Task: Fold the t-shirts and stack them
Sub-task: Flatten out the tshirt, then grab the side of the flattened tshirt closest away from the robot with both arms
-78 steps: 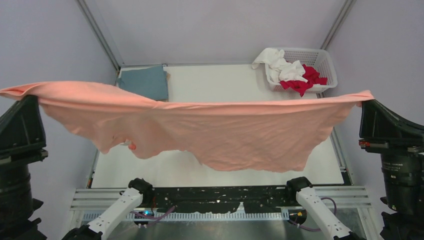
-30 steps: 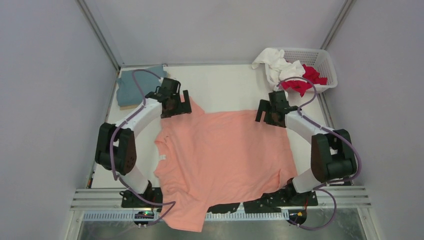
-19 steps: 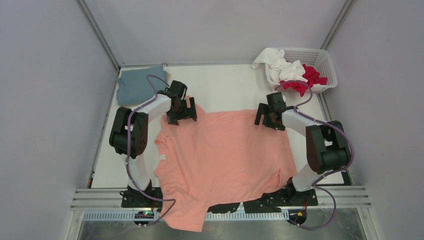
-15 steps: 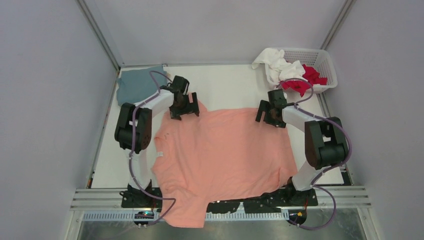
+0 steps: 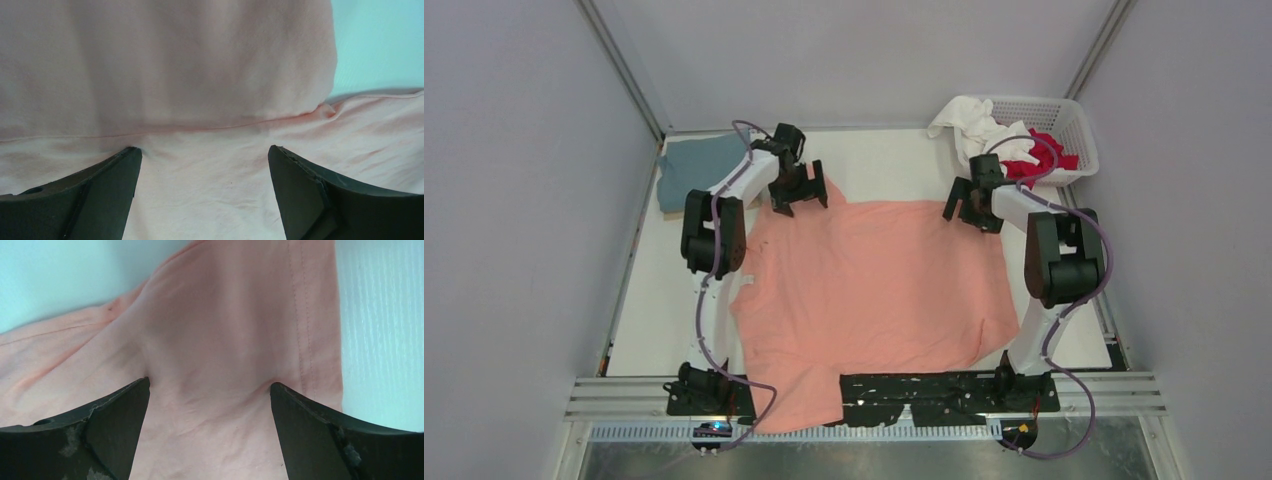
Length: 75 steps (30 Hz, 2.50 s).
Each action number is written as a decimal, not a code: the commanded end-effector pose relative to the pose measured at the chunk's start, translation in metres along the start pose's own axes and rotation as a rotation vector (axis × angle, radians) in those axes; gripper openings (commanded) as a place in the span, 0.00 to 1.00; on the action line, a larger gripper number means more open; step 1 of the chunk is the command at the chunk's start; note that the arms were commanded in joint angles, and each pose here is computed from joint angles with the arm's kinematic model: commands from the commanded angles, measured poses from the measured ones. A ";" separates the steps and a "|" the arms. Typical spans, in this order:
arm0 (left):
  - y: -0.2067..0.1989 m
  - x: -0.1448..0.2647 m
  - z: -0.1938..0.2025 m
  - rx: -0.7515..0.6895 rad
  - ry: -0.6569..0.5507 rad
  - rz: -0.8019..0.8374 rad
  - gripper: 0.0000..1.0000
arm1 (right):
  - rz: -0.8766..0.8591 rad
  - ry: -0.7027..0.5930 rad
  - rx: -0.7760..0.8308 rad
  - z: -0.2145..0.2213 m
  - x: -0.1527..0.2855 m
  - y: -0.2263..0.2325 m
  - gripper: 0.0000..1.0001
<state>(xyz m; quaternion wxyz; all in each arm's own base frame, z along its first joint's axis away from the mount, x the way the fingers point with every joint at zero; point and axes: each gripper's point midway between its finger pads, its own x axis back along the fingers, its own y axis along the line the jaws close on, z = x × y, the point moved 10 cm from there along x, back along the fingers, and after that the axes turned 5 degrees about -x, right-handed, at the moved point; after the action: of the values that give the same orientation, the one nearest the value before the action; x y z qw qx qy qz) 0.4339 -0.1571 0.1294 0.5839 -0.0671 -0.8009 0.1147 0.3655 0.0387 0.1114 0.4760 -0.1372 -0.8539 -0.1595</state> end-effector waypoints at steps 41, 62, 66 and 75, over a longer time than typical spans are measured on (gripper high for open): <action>0.015 0.059 0.112 -0.039 -0.139 0.217 0.99 | 0.129 0.111 -0.193 0.179 0.125 -0.067 0.95; 0.020 0.065 0.114 -0.042 -0.152 0.161 0.99 | 0.265 -0.006 -0.132 0.145 0.151 -0.077 0.98; 0.021 0.073 0.120 -0.033 -0.175 0.156 0.99 | 0.267 0.078 -0.036 0.151 0.135 -0.071 0.89; 0.031 0.095 0.165 -0.019 -0.211 0.127 0.99 | 0.338 0.106 0.061 0.150 0.110 -0.070 0.57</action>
<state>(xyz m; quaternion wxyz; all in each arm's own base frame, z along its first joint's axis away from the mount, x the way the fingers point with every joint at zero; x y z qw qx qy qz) 0.2640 -0.1234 0.1503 0.5118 -0.1174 -0.8383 0.1469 0.1530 0.0440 0.1222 0.5625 -0.2628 -0.7802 -0.0760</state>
